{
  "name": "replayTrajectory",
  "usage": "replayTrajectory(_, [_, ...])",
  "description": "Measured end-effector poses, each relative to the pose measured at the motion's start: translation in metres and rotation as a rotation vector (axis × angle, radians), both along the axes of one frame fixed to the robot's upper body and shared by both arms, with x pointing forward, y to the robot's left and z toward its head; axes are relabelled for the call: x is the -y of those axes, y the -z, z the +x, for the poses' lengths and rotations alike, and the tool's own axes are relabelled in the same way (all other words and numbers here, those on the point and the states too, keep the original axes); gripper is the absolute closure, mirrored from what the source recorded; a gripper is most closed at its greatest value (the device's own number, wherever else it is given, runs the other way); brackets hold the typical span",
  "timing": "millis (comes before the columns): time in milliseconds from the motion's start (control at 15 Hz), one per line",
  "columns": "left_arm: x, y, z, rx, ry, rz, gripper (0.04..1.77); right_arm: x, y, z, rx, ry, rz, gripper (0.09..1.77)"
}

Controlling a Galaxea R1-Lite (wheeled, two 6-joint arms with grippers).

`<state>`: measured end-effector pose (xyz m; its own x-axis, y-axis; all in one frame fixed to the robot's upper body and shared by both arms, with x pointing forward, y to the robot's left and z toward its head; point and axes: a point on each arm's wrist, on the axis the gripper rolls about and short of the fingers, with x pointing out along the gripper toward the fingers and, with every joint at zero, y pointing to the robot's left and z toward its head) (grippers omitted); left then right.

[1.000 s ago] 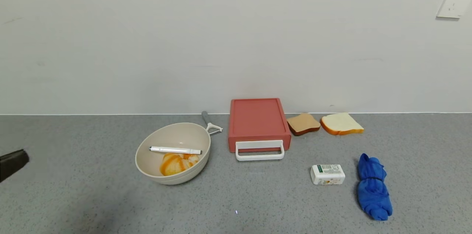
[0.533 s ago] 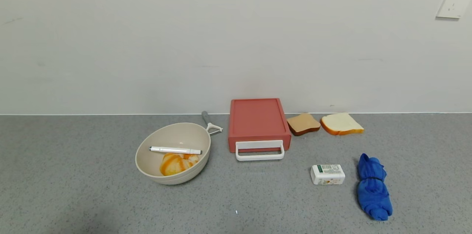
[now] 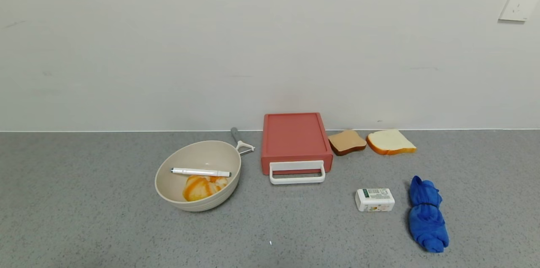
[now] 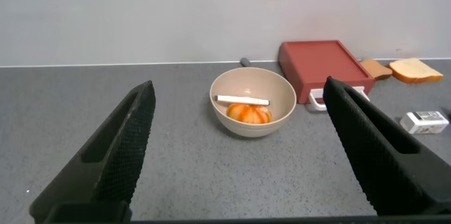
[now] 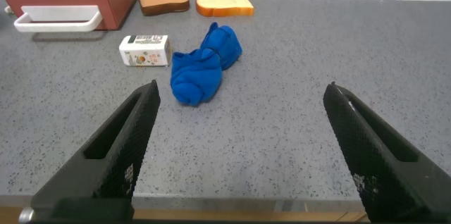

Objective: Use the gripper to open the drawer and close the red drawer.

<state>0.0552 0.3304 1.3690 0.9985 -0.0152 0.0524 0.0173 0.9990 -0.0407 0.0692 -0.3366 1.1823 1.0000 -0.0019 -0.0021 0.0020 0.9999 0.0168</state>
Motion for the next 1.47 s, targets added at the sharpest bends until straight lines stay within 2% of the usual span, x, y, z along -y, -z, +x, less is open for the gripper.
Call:
replayTrajectory(533, [-0.001, 0.038, -0.029, 0.087, 0.021, 0.005, 0.09, 0.000, 0.000, 0.000, 0.000, 0.000, 0.000, 0.15])
replayTrajectory(733, [-0.002, 0.065, -0.031, 0.090, 0.033, 0.007, 0.09, 0.000, 0.000, 0.000, 0.000, 0.000, 0.000, 0.15])
replayTrajectory(933, [-0.002, 0.094, -0.022, 0.111, 0.035, 0.008, 0.09, 0.000, 0.000, 0.000, 0.000, 0.000, 0.000, 0.15])
replayTrajectory(1200, [-0.002, 0.134, -0.008, 0.048, 0.022, 0.054, 0.09, 0.000, 0.000, 0.000, 0.000, 0.000, 0.000, 0.15])
replayTrajectory(1467, [-0.002, 0.160, 0.005, 0.022, 0.008, 0.068, 0.09, 0.000, 0.000, 0.000, 0.000, 0.000, 0.000, 0.15])
